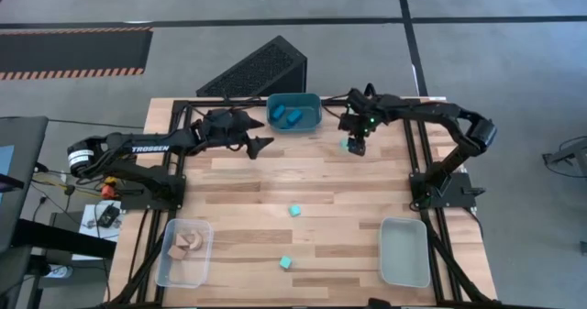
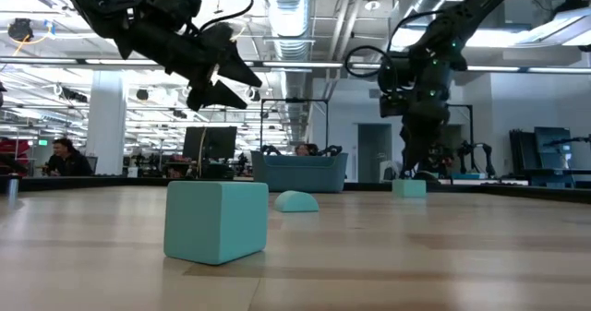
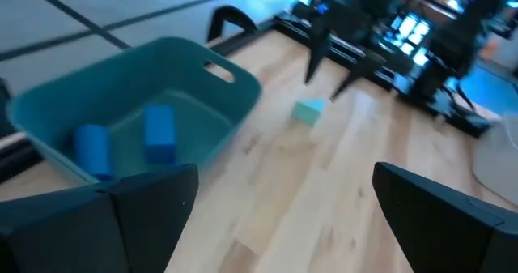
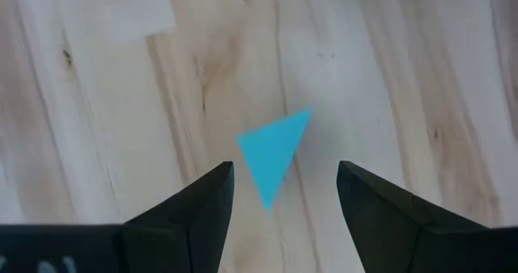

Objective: Sort & place blocks by color
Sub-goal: Put the top right light blue block into the gray bin

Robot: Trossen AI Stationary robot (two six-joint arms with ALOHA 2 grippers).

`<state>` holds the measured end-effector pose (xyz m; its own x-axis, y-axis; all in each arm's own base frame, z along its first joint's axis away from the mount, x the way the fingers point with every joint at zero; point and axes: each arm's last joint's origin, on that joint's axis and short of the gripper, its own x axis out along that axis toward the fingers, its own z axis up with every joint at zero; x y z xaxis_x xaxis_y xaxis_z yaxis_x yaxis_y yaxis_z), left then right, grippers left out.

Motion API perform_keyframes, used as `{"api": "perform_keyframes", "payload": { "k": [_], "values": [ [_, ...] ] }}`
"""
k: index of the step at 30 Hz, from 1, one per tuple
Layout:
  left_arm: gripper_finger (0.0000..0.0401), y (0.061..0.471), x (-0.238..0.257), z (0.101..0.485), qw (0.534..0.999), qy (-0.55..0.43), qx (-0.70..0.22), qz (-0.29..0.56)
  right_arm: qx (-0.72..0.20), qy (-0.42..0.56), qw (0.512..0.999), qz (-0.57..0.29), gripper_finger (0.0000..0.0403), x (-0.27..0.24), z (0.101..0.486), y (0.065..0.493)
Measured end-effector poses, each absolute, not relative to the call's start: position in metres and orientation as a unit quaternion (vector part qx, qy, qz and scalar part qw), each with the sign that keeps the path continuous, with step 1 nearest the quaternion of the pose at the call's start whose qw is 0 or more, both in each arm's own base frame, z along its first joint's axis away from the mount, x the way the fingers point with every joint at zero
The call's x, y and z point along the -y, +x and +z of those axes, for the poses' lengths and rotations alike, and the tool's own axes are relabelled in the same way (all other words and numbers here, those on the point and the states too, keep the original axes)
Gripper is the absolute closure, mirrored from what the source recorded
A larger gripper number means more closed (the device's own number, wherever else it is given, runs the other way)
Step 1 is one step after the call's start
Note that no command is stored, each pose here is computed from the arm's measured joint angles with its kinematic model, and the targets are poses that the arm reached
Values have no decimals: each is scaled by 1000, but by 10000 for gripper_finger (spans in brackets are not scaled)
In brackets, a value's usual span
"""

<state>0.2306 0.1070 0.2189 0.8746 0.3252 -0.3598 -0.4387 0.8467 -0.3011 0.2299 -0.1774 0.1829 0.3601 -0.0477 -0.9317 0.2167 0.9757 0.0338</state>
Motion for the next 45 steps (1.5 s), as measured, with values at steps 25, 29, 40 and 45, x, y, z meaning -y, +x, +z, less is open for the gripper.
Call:
{"api": "perform_keyframes", "payload": {
  "k": [25,29,40,45],
  "values": [
    [44,242,-79,222,926,-240,-105,272,-556,105,818,-101,190,180,131,240],
    [44,241,-81,221,897,-328,-80,286,-557,118,815,-111,252,179,129,241],
    [44,238,-92,221,869,-425,-79,240,-389,205,889,-124,284,150,181,282],
    [44,242,-92,241,884,-459,-31,81,-263,120,956,-47,277,101,236,312]
  ]
}}
